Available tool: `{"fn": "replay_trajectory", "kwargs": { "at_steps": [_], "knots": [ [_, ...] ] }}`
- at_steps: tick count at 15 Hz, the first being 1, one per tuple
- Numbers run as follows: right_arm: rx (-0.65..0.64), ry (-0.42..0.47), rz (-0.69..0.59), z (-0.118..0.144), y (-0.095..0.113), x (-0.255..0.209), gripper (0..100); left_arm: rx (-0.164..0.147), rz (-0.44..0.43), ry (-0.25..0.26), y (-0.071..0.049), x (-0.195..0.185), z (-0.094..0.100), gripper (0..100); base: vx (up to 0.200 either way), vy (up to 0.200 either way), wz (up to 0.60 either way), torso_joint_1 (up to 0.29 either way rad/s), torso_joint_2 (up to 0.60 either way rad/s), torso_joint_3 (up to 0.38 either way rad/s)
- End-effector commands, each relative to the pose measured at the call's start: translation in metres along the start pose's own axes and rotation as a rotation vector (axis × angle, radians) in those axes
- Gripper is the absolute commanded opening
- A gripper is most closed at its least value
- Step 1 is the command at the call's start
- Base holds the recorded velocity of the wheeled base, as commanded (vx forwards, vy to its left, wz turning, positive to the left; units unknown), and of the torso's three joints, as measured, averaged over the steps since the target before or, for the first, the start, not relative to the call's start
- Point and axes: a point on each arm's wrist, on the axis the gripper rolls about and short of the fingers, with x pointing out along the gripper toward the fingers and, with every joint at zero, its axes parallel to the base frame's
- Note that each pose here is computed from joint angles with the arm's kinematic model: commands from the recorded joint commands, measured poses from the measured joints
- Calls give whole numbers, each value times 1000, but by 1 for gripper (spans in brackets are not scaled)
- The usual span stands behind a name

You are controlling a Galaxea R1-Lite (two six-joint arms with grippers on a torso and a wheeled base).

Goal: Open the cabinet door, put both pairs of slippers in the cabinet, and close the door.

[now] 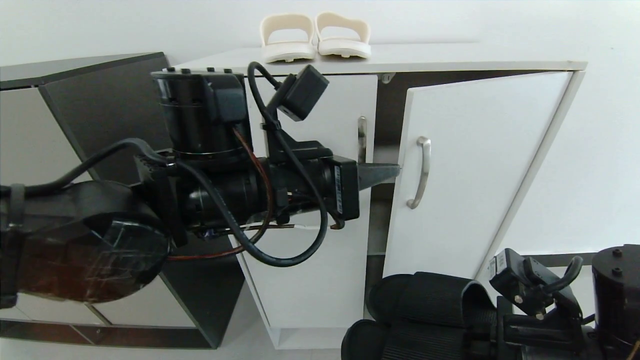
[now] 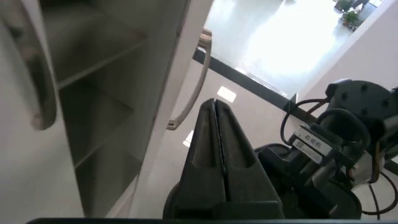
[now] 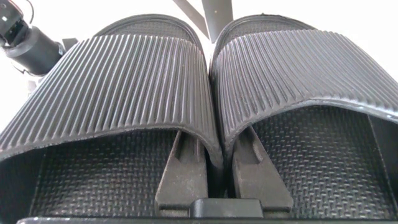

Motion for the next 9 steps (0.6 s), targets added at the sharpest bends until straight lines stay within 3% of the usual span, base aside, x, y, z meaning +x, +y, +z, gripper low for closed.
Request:
{"fn": "replay_trajectory", "kwargs": {
  "at_steps": [1, 3, 6, 9],
  "knots": [
    [-2, 0, 3, 0, 1, 0, 0, 4, 49, -36, 11, -15, 11, 0, 0, 0, 0, 0, 0, 0],
    [-2, 1, 5, 0, 1, 1, 0, -43, 51, -44, 21, 0, 13, 0, 0, 0, 0, 0, 0, 0],
    [-1, 3, 5, 0, 1, 1, 0, -30, 48, -71, 38, 30, 15, 0, 0, 0, 0, 0, 0, 0],
    [-1, 6, 3, -1, 1, 1, 0, -27, 42, -76, 44, 45, 16, 0, 0, 0, 0, 0, 0, 0]
  ]
}}
